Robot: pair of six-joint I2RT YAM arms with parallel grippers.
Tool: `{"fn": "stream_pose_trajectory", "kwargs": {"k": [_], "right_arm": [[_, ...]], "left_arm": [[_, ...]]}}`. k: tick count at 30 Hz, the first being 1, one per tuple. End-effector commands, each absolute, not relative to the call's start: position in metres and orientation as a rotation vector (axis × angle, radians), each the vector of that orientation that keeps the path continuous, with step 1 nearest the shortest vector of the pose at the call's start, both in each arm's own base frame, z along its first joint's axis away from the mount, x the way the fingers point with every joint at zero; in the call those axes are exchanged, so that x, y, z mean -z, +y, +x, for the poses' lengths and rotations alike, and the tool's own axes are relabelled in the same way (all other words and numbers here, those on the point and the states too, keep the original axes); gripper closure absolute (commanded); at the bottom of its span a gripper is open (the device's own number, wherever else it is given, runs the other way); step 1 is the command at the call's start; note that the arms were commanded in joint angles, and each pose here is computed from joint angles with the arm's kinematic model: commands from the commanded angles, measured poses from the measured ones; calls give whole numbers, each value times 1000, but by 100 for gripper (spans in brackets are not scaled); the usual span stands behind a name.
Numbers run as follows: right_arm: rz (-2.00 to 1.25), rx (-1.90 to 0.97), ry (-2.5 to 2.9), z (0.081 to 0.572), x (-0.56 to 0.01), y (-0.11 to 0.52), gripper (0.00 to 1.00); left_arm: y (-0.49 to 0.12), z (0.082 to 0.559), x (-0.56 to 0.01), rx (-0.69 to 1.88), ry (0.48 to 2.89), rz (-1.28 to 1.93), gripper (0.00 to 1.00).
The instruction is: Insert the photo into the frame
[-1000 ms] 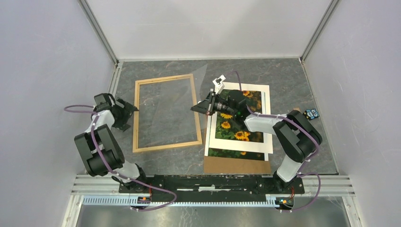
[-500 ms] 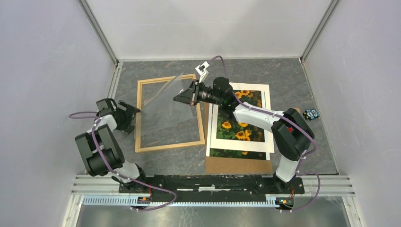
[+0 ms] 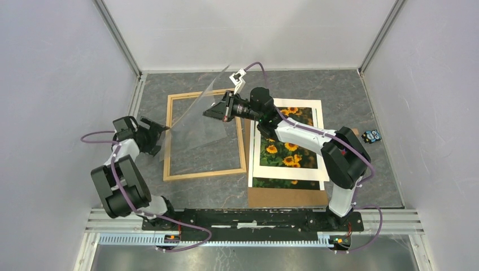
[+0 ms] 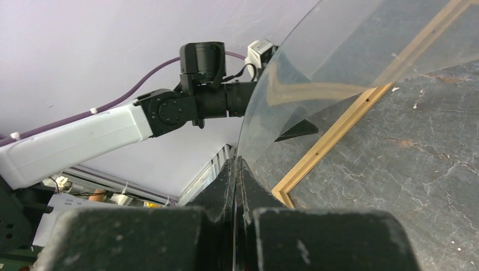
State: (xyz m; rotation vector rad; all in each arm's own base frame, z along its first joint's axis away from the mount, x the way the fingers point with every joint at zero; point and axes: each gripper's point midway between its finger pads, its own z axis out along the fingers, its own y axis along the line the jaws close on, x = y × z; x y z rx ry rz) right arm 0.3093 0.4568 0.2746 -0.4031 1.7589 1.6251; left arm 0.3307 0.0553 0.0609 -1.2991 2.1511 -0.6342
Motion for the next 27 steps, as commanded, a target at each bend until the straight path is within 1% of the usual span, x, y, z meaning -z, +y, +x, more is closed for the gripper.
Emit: {"fn": "stream_pose_trajectory", "kwargs": {"k": [1, 7, 13, 15, 20, 27], "right_arm": [[-447, -1664, 1598, 305, -329, 460, 100], [-462, -1678, 1604, 303, -325, 466, 100], [-486, -1689, 1608, 303, -320, 475, 100], [-488, -1689, 1612, 306, -317, 479, 100], [-495, -1696, 1607, 318, -321, 493, 100], [-510, -1700, 1560, 318, -344, 504, 100]], "left_arm": [[70, 341, -106, 576, 2040, -1207, 0], [99, 328, -154, 355, 1935, -1222, 0], [118, 326, -211, 265, 1834, -1249, 0], [119, 327, -228, 267, 1818, -1255, 0], [96, 341, -282, 416, 1776, -1065, 0], [71, 341, -305, 516, 1751, -936, 0]]}}
